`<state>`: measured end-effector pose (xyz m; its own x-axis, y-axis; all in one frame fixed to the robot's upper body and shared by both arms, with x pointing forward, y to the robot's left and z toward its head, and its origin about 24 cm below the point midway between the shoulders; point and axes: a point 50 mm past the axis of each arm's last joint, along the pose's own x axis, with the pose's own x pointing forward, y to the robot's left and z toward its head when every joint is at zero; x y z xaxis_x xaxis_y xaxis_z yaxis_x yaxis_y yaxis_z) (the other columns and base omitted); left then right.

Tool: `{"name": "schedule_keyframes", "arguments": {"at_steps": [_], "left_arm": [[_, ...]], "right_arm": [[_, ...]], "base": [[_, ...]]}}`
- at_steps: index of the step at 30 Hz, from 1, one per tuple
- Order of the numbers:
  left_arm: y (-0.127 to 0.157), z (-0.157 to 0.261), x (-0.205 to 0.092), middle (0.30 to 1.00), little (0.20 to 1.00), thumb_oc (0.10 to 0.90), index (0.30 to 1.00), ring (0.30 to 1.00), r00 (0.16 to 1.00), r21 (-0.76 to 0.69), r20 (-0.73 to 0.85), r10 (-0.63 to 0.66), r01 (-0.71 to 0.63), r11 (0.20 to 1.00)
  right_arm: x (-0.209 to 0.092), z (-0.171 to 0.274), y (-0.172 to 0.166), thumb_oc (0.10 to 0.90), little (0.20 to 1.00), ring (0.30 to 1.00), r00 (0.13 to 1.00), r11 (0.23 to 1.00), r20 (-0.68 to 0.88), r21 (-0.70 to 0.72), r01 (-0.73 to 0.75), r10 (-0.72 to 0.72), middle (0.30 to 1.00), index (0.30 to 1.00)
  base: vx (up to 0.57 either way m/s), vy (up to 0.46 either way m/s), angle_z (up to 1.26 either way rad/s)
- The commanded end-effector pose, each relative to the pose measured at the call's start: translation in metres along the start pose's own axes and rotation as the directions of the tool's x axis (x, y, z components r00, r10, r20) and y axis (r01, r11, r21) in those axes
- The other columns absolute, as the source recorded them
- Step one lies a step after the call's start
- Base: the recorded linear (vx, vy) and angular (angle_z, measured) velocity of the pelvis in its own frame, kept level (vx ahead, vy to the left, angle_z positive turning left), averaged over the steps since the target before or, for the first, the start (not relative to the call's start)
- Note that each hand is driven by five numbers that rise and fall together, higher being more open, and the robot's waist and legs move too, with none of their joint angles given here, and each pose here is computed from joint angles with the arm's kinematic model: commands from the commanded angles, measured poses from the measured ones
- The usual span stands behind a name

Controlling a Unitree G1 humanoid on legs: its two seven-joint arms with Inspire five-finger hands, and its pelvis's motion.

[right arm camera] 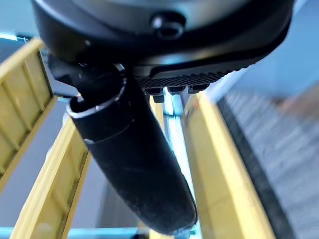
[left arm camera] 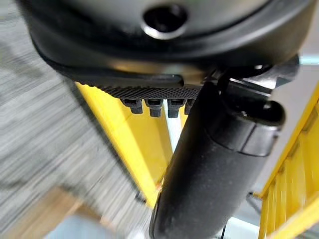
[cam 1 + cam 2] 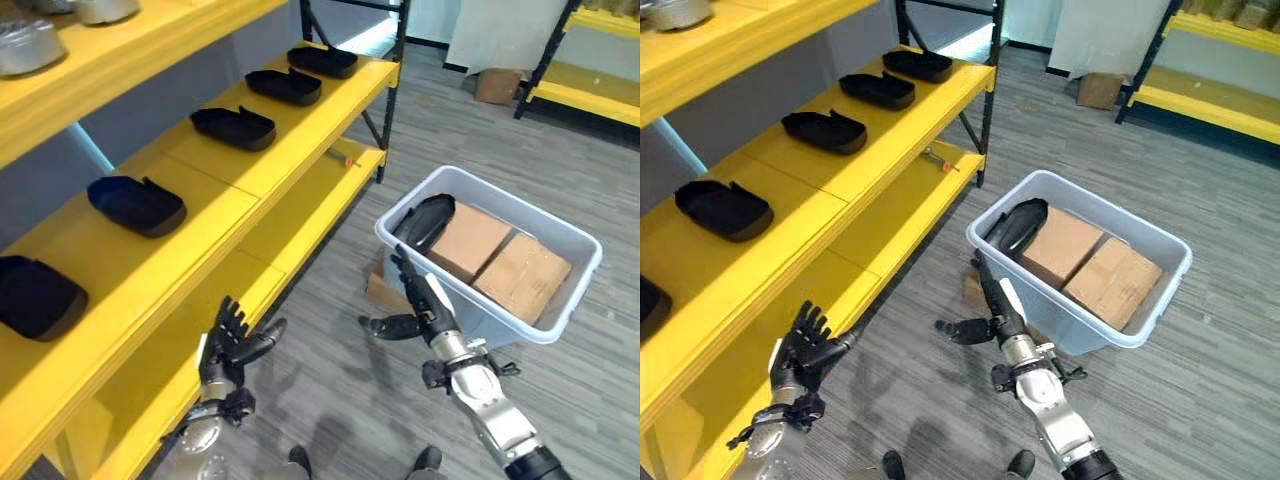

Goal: Move parts from the plastic box to the shelf.

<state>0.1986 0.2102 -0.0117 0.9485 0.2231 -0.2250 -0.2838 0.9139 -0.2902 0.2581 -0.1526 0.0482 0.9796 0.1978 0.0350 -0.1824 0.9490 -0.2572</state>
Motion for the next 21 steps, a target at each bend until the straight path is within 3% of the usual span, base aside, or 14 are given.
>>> {"name": "schedule_keyframes", "arguments": {"at_steps": [1,14,21], "left_arm": [[-0.019,0.052,0.010,1.000,1.000,0.900,1.000,1.000,0.961,0.043,0.245,-0.131,0.124,0.991],[-0.019,0.048,0.008,1.000,1.000,0.900,1.000,1.000,0.964,0.045,0.227,-0.141,0.135,0.990],[-0.020,0.042,0.005,1.000,1.000,0.900,1.000,1.000,0.968,0.044,0.202,-0.152,0.146,0.988]], "right_arm": [[0.013,0.059,-0.003,0.900,1.000,1.000,0.952,0.996,0.303,0.081,0.025,-0.049,1.000,1.000],[0.003,0.060,-0.012,0.900,1.000,1.000,0.945,0.995,0.322,0.100,0.031,-0.062,1.000,1.000],[0.000,0.048,-0.023,0.900,1.000,1.000,0.955,0.993,0.277,0.089,0.081,-0.103,1.000,1.000]], "base": [[0.16,-0.221,-0.16],[0.13,-0.200,-0.26],[0.21,0.197,-0.23]]}}
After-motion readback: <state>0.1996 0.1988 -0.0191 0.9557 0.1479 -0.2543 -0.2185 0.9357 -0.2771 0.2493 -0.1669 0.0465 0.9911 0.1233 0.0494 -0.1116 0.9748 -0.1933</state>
